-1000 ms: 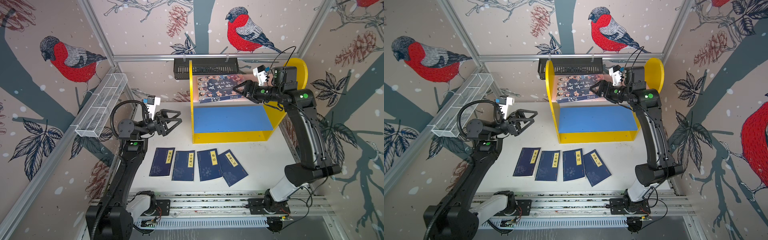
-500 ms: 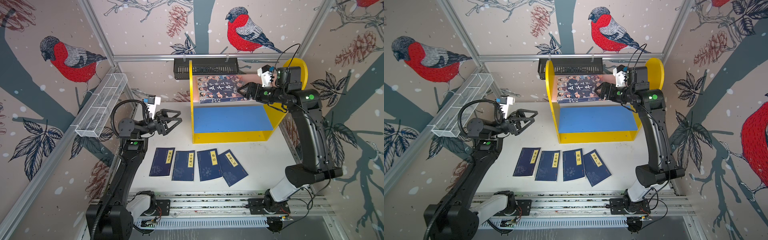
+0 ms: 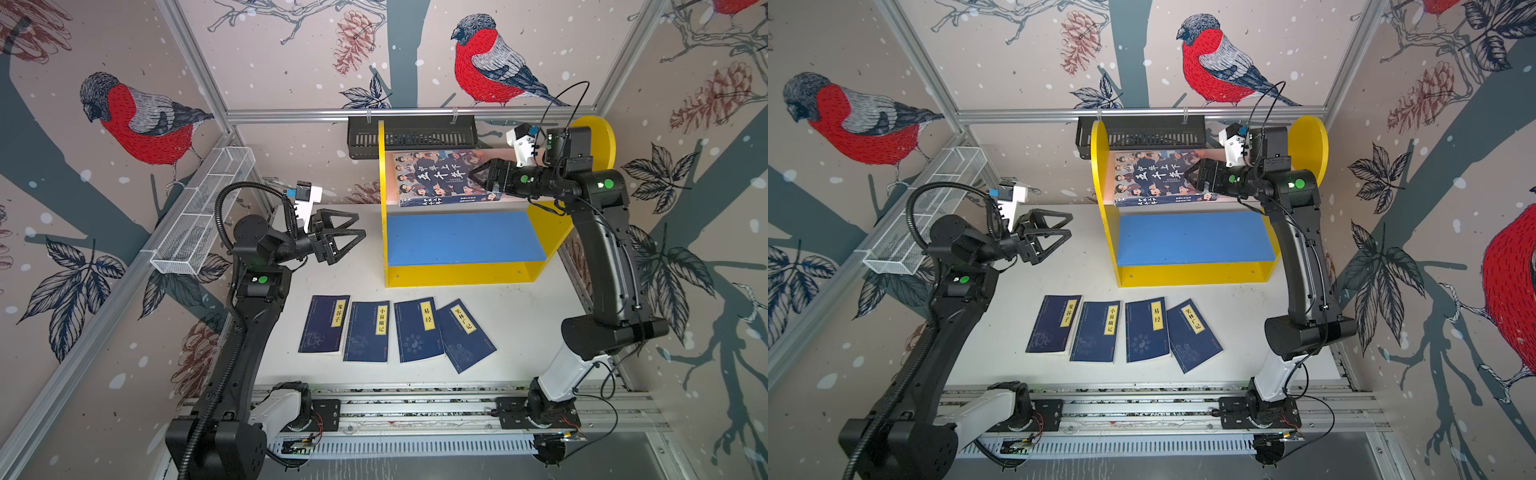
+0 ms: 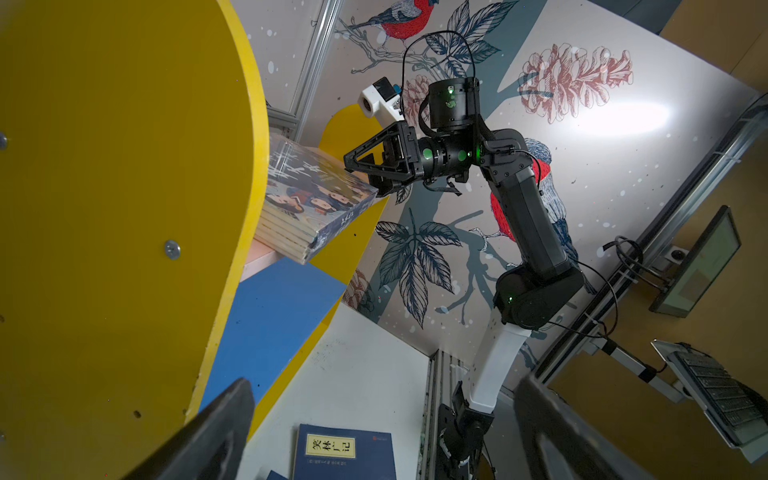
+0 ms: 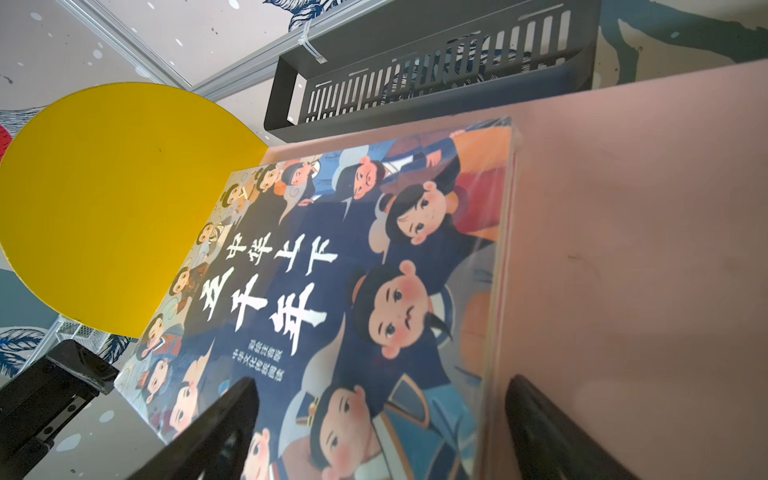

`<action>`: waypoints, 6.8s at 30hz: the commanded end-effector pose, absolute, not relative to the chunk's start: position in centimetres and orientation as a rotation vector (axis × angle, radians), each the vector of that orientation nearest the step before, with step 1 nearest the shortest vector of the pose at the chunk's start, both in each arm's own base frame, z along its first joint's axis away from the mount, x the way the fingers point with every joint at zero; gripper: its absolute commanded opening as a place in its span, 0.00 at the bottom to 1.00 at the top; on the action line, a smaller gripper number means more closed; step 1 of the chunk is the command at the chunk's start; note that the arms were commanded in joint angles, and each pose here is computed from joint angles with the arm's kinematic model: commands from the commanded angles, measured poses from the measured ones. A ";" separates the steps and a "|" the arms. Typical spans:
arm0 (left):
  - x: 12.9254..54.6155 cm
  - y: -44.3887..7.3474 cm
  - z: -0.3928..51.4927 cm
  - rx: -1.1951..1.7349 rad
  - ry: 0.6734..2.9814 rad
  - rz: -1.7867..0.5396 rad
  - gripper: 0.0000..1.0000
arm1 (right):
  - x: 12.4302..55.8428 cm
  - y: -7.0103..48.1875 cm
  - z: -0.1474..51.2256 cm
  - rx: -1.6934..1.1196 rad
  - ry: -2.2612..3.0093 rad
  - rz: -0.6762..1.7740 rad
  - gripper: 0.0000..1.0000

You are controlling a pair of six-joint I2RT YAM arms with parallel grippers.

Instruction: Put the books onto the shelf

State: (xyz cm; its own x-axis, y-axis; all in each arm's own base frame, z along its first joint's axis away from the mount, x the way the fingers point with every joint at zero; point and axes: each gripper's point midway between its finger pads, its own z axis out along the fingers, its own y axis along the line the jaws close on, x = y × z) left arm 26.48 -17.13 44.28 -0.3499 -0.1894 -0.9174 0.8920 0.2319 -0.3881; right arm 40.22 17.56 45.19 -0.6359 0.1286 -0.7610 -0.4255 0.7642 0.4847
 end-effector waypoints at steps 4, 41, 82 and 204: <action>27.3 -17.0 43.3 0.703 1.504 -1.289 0.98 | 41.4 17.8 44.1 -0.253 2.128 0.802 0.95; 30.1 -17.7 43.9 0.679 1.510 -1.033 0.95 | 40.4 22.4 45.8 -0.296 2.068 0.921 0.95; 35.9 -20.9 44.0 0.661 1.550 -0.531 0.81 | 32.0 14.3 46.7 -0.146 1.752 0.101 1.00; 27.7 -18.5 21.3 0.133 2.111 -1.215 0.95 | 21.3 16.7 21.8 0.071 2.246 0.898 0.99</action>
